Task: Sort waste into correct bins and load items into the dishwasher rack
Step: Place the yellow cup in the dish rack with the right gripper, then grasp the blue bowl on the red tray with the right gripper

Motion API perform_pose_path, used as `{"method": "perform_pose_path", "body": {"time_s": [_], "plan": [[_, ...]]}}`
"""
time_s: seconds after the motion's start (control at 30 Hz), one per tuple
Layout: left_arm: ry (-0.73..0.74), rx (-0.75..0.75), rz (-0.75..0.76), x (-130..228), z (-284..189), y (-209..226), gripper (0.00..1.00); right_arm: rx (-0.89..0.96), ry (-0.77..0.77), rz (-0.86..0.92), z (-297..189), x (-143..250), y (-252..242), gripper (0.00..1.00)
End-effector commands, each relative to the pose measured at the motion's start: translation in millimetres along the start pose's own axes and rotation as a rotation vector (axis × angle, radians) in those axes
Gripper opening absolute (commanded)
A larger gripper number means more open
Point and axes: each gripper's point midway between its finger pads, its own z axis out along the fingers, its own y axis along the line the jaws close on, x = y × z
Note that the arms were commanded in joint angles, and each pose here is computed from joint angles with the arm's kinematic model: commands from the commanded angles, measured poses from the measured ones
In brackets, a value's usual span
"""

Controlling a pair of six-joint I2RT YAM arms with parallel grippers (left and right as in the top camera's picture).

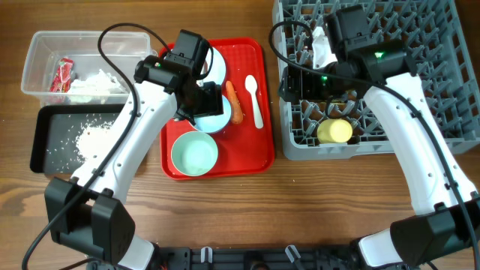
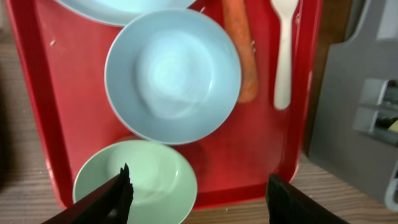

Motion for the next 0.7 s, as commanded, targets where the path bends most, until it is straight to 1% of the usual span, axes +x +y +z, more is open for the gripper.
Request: {"method": "perform_pose_path", "body": {"time_s": [0.0, 0.07, 0.13, 0.2, 0.23, 0.27, 0.3, 0.4, 0.57, 0.63, 0.67], "plan": [[0.006, -0.064, 0.103, 3.0, -2.1, 11.7, 0.69, -0.031, -0.02, 0.014, 1.2, -3.9, 10.0, 0.93], [-0.005, -0.121, 0.062, -2.6, -4.2, 31.9, 0.69, -0.048, -0.014, 0.033, 19.1, 0.2, 23.1, 0.91], [-0.001, -0.12, -0.105, -12.4, -8.7, 68.2, 0.69, -0.072, -0.016, 0.031, 35.7, 4.1, 39.7, 0.88], [-0.004, -0.125, -0.223, -19.7, -14.4, 106.5, 0.7, -0.09, -0.026, 0.027, 51.0, 8.2, 52.9, 0.81], [-0.01, -0.134, -0.274, -22.5, -17.3, 124.2, 0.71, -0.101, -0.029, 0.028, 58.1, 10.5, 58.1, 0.76], [-0.017, -0.143, -0.33, -24.3, -20.7, 143.7, 0.74, -0.117, -0.029, 0.032, 71.7, 16.4, 65.7, 0.71], [-0.02, -0.151, -0.371, -24.2, -23.3, 158.0, 0.77, -0.117, -0.026, 0.049, 84.0, 23.3, 68.3, 0.7], [-0.026, -0.16, -0.422, -24.2, -26.8, 176.2, 0.8, -0.132, -0.024, 0.09, 120.0, 37.7, 75.0, 0.64], [-0.023, -0.16, -0.424, -23.3, -26.8, 176.4, 0.81, -0.14, 0.041, 0.112, 189.7, 59.2, 94.1, 0.63], [-0.014, -0.162, -0.425, -21.2, -26.7, 176.4, 0.81, -0.131, 0.072, 0.119, 216.9, 68.0, 94.0, 0.62], [-0.009, -0.163, -0.425, -19.9, -26.7, 176.4, 0.81, -0.113, 0.098, 0.133, 228.1, 74.1, 88.2, 0.6]]}}
